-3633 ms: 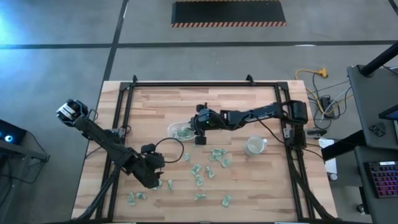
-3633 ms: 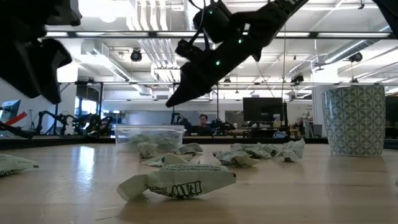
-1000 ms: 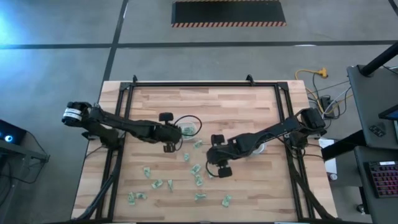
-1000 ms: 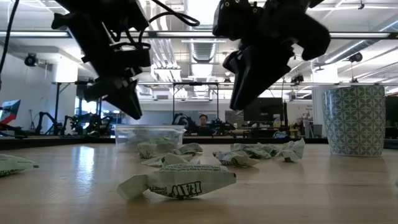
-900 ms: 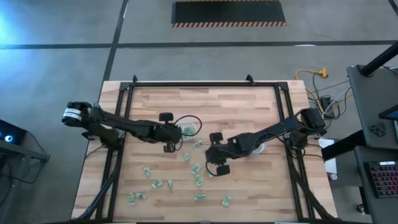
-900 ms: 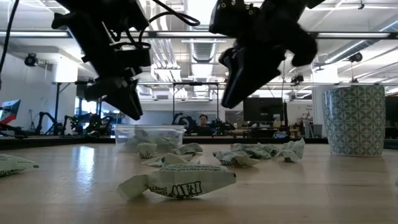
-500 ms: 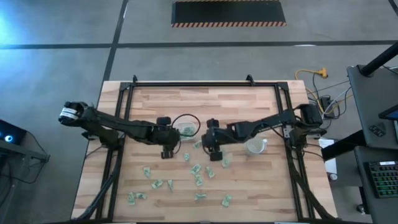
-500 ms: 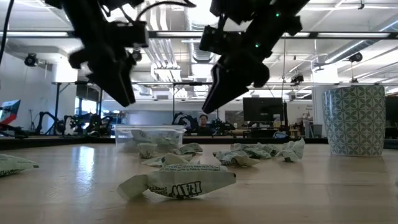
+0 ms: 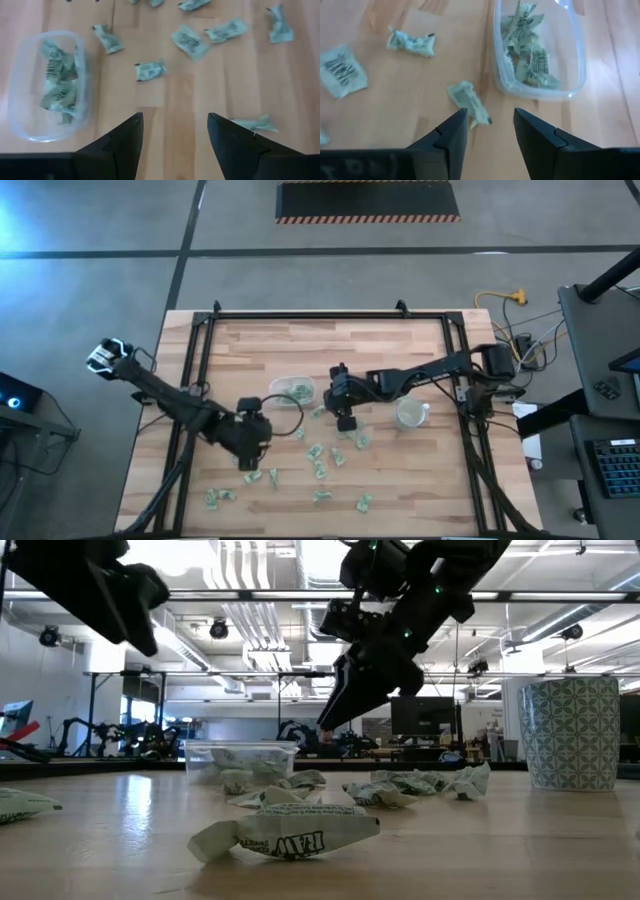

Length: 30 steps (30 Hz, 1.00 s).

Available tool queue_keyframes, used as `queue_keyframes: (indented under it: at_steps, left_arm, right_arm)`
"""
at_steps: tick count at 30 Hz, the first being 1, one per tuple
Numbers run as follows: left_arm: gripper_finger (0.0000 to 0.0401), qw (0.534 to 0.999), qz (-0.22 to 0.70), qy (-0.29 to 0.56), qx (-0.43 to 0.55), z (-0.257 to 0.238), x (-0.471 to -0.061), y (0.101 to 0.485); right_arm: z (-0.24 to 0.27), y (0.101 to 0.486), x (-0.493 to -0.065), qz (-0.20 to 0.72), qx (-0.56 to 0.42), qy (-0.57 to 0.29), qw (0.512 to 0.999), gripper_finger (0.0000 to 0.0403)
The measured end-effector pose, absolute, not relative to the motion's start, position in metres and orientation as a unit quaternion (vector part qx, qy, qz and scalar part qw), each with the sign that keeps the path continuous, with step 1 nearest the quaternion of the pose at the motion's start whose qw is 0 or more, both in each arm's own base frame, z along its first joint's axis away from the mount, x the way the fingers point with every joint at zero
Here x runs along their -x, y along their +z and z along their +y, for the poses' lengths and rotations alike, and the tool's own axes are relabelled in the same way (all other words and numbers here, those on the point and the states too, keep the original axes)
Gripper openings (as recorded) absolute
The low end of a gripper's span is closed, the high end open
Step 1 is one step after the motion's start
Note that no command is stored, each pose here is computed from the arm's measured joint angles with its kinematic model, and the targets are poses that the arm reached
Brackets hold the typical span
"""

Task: Pick and place Stevia / Truvia into bins
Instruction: Put the stevia packet into the transparent bin

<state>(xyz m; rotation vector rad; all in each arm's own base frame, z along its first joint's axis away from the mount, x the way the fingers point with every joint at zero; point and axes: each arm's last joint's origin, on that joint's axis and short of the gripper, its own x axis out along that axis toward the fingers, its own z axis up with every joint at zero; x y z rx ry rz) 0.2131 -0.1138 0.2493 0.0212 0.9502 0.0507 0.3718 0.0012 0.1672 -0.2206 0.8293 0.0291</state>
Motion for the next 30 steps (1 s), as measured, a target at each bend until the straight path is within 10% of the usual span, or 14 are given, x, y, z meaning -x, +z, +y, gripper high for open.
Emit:
queue_keyframes:
  at_steps: [30]
  left_arm:
    - [0.0204, 0.896, 0.443, 0.021, 0.005, -0.136, -0.200, 0.249]
  right_arm:
    - [-0.010, 0.121, -0.394, 0.470, 0.039, 0.001, 0.882, 0.0101]
